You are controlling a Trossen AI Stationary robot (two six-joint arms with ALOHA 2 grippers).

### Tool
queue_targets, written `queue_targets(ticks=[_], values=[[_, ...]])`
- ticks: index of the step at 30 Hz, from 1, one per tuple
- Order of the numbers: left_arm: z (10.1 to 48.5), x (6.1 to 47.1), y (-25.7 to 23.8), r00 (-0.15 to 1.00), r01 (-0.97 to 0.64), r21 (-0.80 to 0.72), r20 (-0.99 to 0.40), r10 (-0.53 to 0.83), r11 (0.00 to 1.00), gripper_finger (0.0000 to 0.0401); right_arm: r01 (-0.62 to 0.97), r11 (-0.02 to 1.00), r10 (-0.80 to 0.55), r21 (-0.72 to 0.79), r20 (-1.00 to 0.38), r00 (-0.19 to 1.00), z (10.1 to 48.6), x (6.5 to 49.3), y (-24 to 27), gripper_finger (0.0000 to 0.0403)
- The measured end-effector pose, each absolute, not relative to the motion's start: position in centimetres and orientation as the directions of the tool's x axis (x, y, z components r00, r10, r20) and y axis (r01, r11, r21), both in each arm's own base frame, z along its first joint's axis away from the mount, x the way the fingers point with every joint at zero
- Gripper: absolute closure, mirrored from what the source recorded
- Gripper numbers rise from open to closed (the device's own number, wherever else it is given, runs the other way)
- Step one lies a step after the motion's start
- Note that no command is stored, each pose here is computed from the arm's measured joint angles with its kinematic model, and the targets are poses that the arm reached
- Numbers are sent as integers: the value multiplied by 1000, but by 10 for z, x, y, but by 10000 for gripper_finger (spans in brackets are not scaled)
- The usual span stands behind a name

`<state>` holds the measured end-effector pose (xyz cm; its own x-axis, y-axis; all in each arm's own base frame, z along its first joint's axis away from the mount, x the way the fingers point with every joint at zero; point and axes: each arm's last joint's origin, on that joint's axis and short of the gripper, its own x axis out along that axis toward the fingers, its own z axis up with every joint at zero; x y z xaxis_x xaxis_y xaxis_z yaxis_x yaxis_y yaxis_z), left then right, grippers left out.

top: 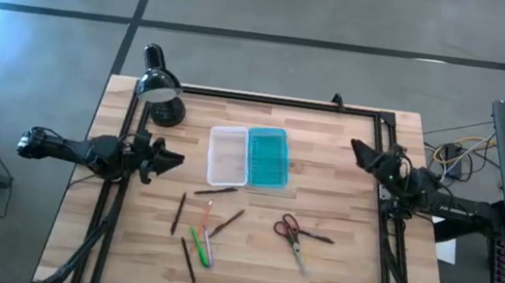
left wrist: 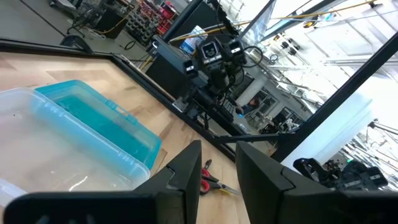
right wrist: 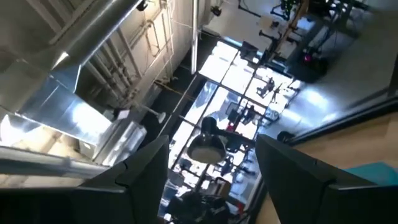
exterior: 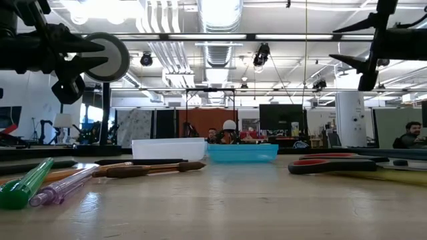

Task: Pick & place school supplies into a supply box
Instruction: Put the scissors into the supply box

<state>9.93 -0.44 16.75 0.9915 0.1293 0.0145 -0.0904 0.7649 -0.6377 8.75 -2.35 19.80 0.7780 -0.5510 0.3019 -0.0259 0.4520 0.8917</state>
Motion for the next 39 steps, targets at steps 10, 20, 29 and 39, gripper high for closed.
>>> queue_targets(ticks=[10, 20, 29, 39], values=[[178, 98, -3, 974, 28, -900, 122, 190, 436, 318, 20, 365, -550, 931, 198, 811, 196, 101, -25, 172], [177, 98, 2, 939, 45, -983, 102, 329, 176, 318, 419, 271, -498, 867, -246, 831, 192, 138, -28, 172], [166, 101, 3, 912, -80, -991, -29, 408, 108, 318, 694, 220, -493, 685, -536, 686, 198, 162, -35, 172], [200, 104, 0, 935, -241, -959, -190, 299, 146, 338, 725, 204, -383, 658, -627, 678, 189, 168, -50, 172]])
